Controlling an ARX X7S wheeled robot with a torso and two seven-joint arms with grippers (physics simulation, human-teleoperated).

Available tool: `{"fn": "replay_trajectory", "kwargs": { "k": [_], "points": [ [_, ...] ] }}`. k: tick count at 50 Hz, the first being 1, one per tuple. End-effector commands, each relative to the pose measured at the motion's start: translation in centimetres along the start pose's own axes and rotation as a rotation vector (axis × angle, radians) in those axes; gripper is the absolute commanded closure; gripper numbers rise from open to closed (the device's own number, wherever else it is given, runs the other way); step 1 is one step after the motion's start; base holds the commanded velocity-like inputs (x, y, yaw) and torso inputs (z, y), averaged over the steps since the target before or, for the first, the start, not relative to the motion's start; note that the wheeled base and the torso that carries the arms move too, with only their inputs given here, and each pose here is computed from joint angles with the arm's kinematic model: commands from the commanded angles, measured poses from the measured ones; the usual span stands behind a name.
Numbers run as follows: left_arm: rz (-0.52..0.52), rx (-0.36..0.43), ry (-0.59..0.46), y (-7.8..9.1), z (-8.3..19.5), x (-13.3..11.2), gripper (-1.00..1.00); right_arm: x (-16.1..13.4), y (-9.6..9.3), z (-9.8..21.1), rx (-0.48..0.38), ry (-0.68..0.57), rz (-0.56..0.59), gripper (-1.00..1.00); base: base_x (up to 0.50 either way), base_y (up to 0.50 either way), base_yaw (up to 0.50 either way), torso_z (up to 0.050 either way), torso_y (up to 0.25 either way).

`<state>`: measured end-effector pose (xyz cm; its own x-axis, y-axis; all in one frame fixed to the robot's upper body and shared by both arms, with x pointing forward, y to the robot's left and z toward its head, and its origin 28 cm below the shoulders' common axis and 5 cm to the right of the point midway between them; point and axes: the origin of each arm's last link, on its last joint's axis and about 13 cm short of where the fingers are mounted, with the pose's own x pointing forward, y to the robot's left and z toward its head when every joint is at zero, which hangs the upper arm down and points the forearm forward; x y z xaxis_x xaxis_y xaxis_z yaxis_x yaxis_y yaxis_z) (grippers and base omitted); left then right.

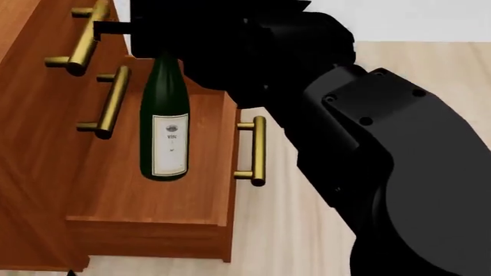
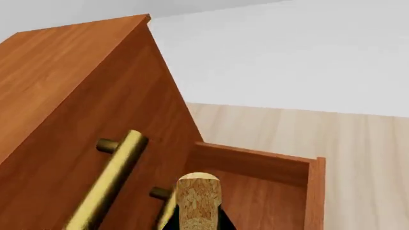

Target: Put the wine bottle in the bottom drawer of the cabinet.

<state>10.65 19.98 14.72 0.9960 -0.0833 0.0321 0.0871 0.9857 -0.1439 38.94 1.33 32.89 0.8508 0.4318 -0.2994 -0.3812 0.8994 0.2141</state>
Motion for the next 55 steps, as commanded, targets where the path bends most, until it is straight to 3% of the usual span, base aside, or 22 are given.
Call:
{"fn": "replay_trajectory", "kwargs": {
  "k": [1, 21, 55],
  "points": [
    [0.0, 0.002, 0.0, 0.0, 0.0, 0.0, -1.0, -0.2, 0.2, 0.3, -0.019, -0.01, 0.023, 1.0, 0.0, 0.0, 0.0, 0.0, -0.225],
    [0.011, 0.001, 0.004, 0.0, 0.0, 0.1, -1.0, -0.1, 0.3, -0.2, 0.007, 0.031, 0.053, 1.0, 0.0, 0.0, 0.0, 0.0, -0.171],
    [0.01, -0.007, 0.006, 0.0, -0.2, 0.1, -1.0, 0.6, -0.6, -1.8, 0.014, 0.085, 0.02, 1.0, 0.0, 0.0, 0.0, 0.0, 0.0]
  ]
}}
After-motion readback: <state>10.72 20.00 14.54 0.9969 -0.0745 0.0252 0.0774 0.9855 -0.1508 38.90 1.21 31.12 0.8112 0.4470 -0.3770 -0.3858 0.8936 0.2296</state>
